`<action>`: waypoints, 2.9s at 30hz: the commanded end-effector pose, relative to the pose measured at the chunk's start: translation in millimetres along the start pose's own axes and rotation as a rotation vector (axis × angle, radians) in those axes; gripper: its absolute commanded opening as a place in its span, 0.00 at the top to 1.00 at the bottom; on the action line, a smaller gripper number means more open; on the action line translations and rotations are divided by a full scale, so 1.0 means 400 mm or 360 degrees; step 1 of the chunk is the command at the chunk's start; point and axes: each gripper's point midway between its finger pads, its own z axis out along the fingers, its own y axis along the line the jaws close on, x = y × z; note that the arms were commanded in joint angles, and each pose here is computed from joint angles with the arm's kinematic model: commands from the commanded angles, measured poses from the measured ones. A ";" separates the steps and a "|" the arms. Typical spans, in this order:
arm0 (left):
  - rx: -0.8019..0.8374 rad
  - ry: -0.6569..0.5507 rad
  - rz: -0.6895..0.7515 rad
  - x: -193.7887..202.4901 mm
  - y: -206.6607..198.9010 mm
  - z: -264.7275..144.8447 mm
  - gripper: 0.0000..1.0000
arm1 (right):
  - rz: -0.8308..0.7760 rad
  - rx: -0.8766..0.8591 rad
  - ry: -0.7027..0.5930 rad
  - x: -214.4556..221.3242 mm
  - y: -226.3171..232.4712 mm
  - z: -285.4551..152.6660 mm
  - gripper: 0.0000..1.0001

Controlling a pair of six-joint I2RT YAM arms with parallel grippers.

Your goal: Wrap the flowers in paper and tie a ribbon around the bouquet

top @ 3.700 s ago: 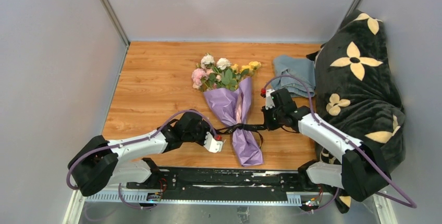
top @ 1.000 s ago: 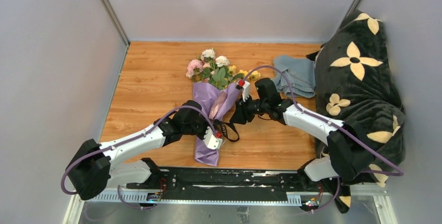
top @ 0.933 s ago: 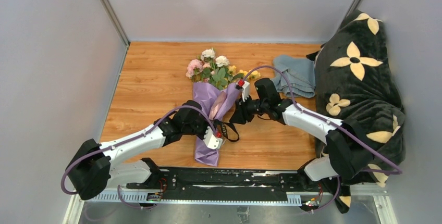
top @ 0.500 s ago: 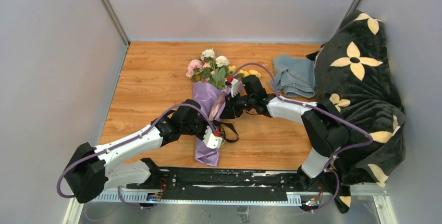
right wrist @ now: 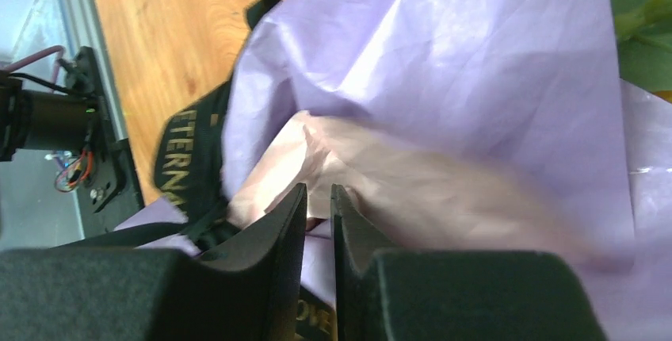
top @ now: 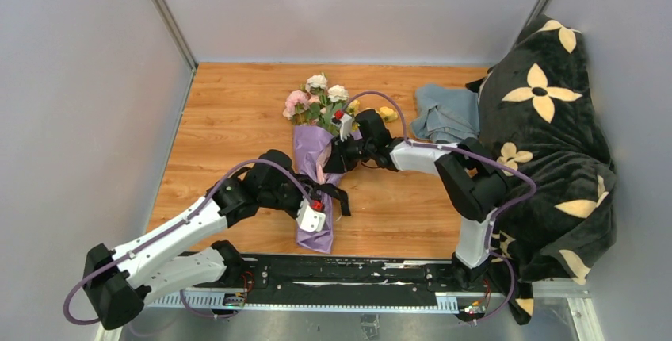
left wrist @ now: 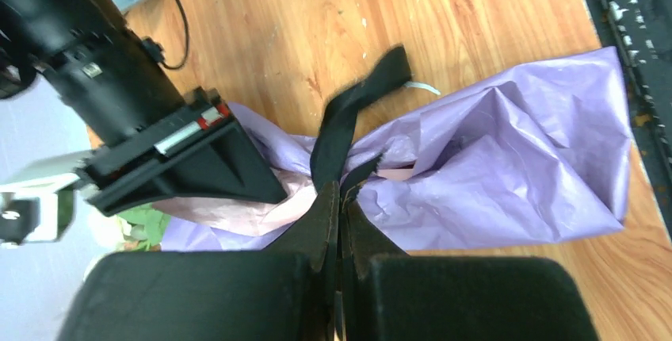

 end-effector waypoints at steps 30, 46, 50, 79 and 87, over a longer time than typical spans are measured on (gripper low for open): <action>0.0894 0.0066 0.0257 0.094 -0.363 -0.065 1.00 | -0.0306 -0.0182 0.0199 0.185 0.151 -0.087 0.26; 0.0444 0.0451 0.0018 0.248 -0.205 -0.152 0.22 | -0.0424 -0.0263 0.0241 0.238 0.111 -0.039 0.25; -0.0080 0.0591 -0.0313 0.349 -0.017 -0.116 0.12 | -0.0437 -0.0214 0.0224 0.240 0.081 -0.014 0.25; -0.0246 0.0807 -0.0075 0.561 0.007 -0.103 1.00 | -0.0268 -0.0032 0.0602 0.400 0.065 -0.130 1.00; -0.0188 0.0895 -0.0083 0.616 -0.050 -0.143 1.00 | -0.0147 0.0053 0.0802 0.480 0.040 -0.168 1.00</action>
